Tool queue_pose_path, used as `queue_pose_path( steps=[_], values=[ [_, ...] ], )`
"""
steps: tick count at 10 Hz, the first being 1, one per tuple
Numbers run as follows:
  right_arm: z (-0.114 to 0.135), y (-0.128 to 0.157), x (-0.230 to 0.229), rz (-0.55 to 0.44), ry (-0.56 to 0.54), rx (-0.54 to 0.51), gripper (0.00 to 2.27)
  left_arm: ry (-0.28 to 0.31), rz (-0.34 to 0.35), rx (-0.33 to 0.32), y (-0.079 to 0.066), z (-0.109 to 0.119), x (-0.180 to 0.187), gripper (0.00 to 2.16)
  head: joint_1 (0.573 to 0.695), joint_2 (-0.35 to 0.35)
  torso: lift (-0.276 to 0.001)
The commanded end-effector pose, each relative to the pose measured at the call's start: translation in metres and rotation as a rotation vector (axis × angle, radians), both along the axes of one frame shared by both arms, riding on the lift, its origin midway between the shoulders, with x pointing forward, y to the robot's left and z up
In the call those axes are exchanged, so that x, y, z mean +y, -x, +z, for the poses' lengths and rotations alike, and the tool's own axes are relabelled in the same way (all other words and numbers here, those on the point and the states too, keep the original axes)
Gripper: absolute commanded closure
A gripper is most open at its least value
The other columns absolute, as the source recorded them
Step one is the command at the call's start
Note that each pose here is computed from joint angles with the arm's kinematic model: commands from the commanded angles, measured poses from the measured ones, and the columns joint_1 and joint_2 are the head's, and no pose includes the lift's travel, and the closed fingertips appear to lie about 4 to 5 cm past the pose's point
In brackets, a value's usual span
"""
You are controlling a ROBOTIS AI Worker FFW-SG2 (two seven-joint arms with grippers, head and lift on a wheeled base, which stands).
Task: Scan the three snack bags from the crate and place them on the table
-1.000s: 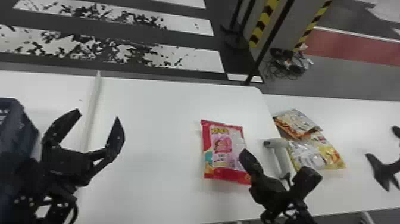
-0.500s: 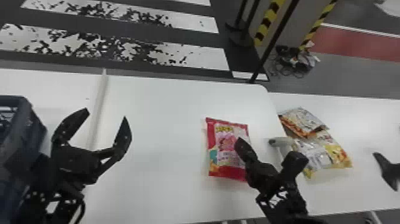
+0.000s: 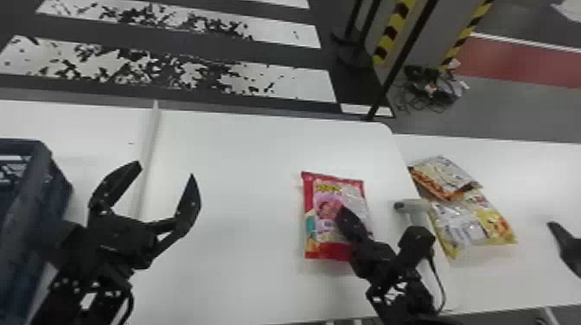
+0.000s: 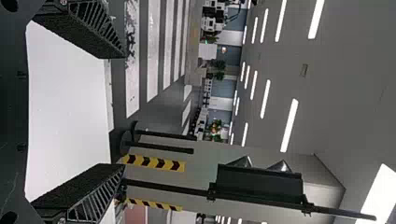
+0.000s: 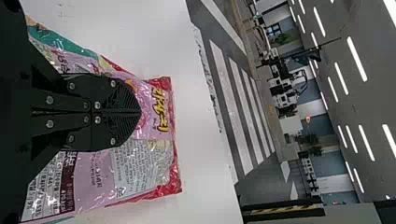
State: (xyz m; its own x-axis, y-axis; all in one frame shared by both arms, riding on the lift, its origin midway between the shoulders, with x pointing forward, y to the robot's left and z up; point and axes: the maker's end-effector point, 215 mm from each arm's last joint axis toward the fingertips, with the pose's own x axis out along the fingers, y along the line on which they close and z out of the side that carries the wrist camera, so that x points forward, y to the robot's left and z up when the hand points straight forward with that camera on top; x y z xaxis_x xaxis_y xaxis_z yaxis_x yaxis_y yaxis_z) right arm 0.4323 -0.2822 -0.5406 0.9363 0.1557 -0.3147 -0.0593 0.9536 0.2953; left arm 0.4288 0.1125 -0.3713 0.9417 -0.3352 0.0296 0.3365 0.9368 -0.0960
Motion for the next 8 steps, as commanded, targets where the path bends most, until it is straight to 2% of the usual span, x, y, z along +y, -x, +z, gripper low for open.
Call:
queue_pose_path(
  steps=[1,5,8],
  values=[
    [-0.008,0.005,0.001,0.008,0.004,0.009,2.14,-0.002,0.000,0.000,0.000,-0.001,0.001,0.04,0.695,-0.220,-0.062],
    [-0.024,0.028,0.017,0.050,0.005,0.032,2.14,0.002,0.003,-0.012,0.000,0.002,0.003,0.04,0.695,-0.215,-0.062],
    [-0.010,0.040,0.019,0.035,-0.021,0.007,2.14,0.010,0.009,-0.025,0.002,0.005,0.006,0.04,0.695,-0.197,-0.062]
  ],
)
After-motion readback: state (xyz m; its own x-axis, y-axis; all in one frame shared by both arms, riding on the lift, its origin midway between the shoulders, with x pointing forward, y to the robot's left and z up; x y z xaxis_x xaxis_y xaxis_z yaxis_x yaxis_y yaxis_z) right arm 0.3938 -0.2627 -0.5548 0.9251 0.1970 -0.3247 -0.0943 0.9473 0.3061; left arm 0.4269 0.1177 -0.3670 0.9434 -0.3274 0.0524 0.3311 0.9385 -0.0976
